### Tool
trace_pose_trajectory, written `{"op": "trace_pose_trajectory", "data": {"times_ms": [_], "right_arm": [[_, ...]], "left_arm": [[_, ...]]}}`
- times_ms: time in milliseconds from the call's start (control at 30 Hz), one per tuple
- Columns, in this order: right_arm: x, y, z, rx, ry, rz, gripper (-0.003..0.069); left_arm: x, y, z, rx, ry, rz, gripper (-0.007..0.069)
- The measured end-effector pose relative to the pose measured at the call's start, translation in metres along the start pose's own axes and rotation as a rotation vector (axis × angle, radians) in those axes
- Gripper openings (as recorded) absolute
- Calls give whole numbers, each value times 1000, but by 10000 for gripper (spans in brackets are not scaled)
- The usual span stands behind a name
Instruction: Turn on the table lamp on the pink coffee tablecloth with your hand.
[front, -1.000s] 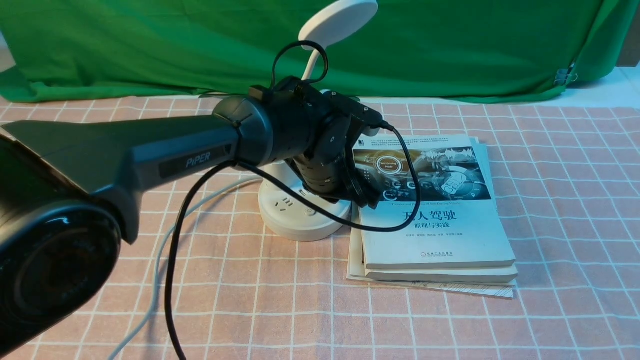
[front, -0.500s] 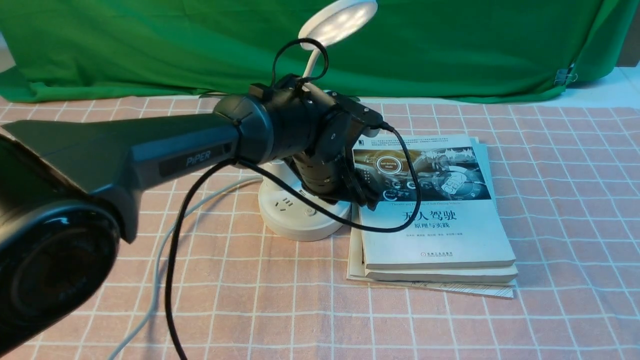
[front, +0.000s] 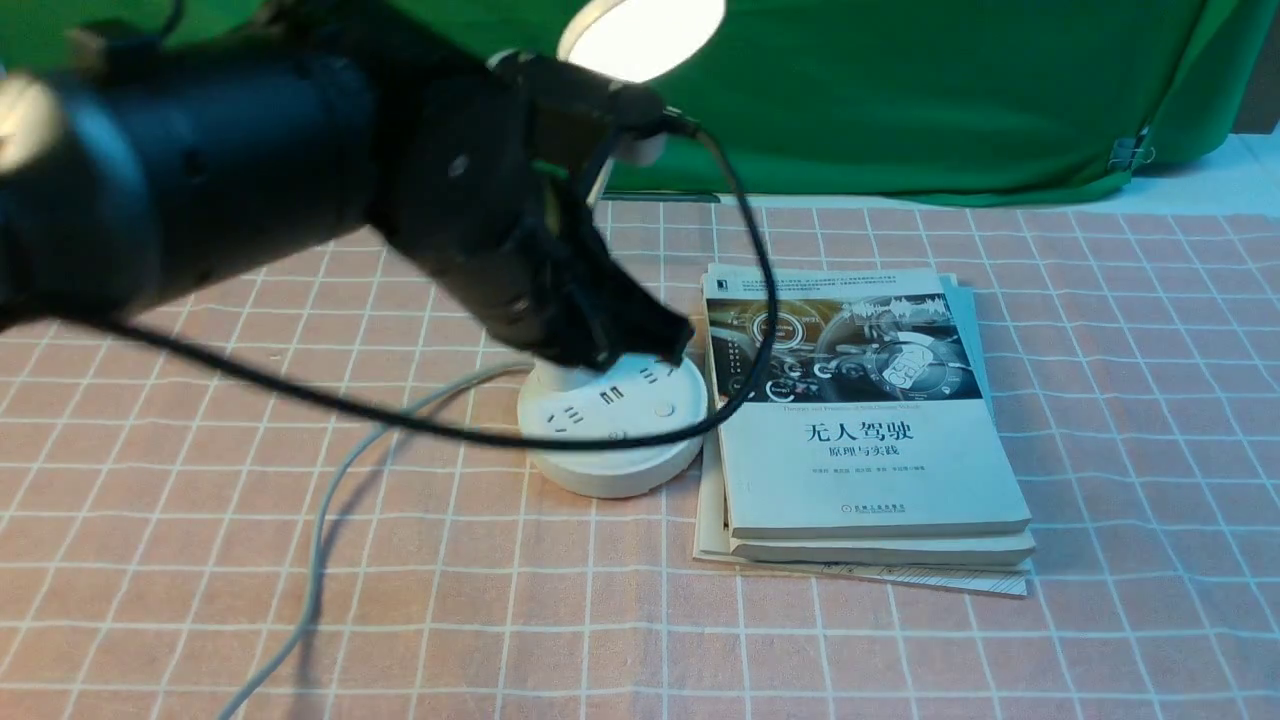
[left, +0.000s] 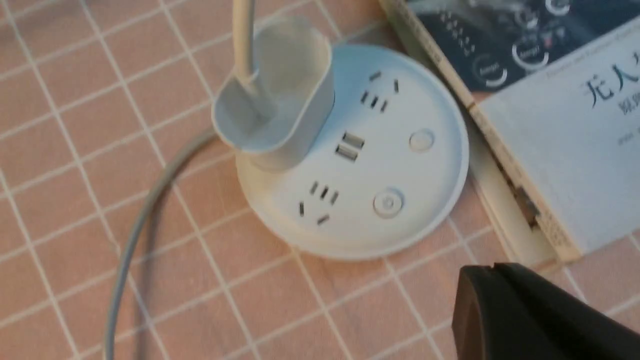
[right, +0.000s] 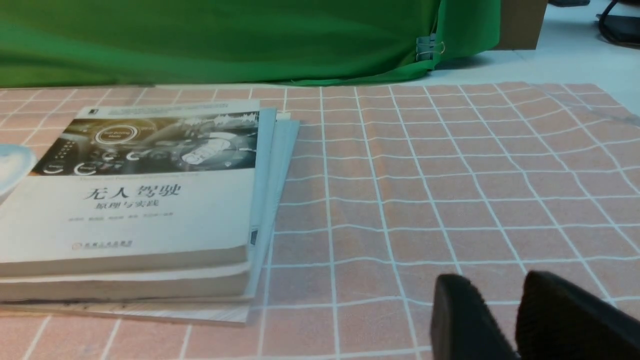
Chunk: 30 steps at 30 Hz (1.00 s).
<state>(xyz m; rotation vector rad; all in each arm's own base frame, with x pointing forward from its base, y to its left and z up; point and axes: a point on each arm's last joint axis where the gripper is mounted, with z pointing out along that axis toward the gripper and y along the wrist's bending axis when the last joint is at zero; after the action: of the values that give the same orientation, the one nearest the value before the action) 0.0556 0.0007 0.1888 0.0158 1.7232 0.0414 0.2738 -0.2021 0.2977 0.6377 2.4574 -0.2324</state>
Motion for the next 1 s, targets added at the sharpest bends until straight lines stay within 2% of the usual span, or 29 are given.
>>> {"op": "trace_pose_trajectory", "data": {"times_ms": [333,633,833,1000], "right_arm": [[0,0,0,0,0,0,238],[0,0,0,0,0,0,238],[0,0,0,0,0,0,238],[0,0,0,0,0,0,238]], "left_arm": [[105,16,-67,39,-105,-135,21],[176,29,-141,109,-427,-173,21],[199,33,-163,133,-547,-179,21],[206,35,-169,136,-575,-179,21]]}}
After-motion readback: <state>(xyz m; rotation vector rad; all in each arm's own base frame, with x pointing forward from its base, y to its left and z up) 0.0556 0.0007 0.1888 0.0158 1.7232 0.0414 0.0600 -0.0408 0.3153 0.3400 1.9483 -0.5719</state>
